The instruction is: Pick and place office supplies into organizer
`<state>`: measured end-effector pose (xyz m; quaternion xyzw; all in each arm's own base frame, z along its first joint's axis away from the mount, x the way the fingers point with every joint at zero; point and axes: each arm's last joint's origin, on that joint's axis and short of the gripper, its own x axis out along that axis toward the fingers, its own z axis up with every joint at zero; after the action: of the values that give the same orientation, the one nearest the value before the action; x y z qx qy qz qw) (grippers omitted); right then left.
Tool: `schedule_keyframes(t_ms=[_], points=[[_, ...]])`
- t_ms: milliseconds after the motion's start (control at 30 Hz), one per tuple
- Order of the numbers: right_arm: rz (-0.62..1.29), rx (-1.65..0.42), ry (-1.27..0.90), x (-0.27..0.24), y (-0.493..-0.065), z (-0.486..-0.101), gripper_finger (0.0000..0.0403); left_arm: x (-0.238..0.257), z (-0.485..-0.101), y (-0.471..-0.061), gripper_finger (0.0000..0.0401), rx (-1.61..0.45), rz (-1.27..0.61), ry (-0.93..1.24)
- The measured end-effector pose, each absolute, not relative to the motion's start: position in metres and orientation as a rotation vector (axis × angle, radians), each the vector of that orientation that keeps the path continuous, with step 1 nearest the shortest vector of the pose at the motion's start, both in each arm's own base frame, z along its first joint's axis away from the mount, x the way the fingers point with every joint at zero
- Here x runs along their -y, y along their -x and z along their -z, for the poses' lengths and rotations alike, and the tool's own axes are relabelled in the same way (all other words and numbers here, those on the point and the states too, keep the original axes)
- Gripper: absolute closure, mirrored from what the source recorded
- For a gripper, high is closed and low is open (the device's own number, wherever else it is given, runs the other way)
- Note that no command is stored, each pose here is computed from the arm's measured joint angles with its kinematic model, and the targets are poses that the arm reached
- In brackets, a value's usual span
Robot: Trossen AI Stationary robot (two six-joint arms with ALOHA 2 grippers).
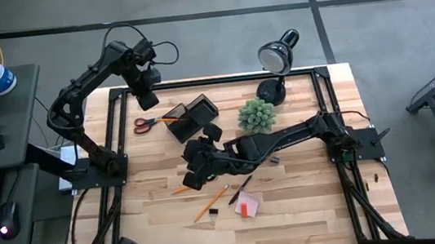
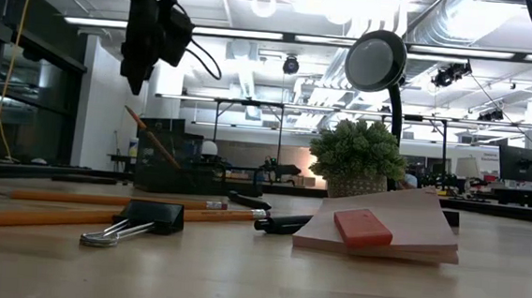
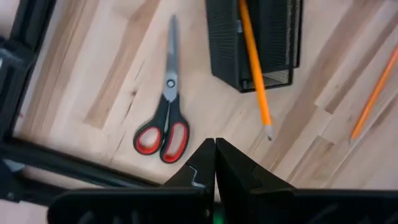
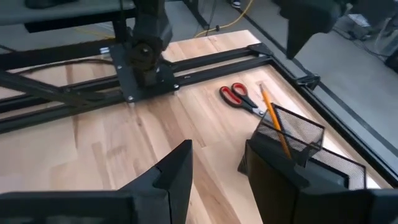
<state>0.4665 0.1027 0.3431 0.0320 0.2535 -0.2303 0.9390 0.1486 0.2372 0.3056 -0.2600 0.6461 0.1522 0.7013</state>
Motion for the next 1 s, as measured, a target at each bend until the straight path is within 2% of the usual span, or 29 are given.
schedule_keyframes(t_ms=[200, 400, 600, 833, 1000], points=[[0.457, -0.536, -0.021, -0.103, -0.466, -0.342, 0.0263, -0.234, -0.306, -0.149, 0.0400, -1.472, -0.265, 0.522], [0.410, -0.550, -0.024, -0.106, -0.466, -0.342, 0.0263, -0.239, -0.305, -0.147, 0.0400, -1.549, -0.435, 0.482], [0.400, -0.560, -0.053, -0.106, -0.465, -0.341, 0.0263, -0.246, -0.301, -0.147, 0.0400, -1.482, -0.461, 0.578], [0.407, -0.579, -0.044, -0.104, -0.464, -0.340, 0.0263, -0.252, -0.287, -0.151, 0.0400, -1.520, -0.460, 0.670], [0.414, -0.590, -0.042, -0.101, -0.464, -0.339, 0.0263, -0.260, -0.285, -0.149, 0.0400, -1.467, -0.630, 0.769]])
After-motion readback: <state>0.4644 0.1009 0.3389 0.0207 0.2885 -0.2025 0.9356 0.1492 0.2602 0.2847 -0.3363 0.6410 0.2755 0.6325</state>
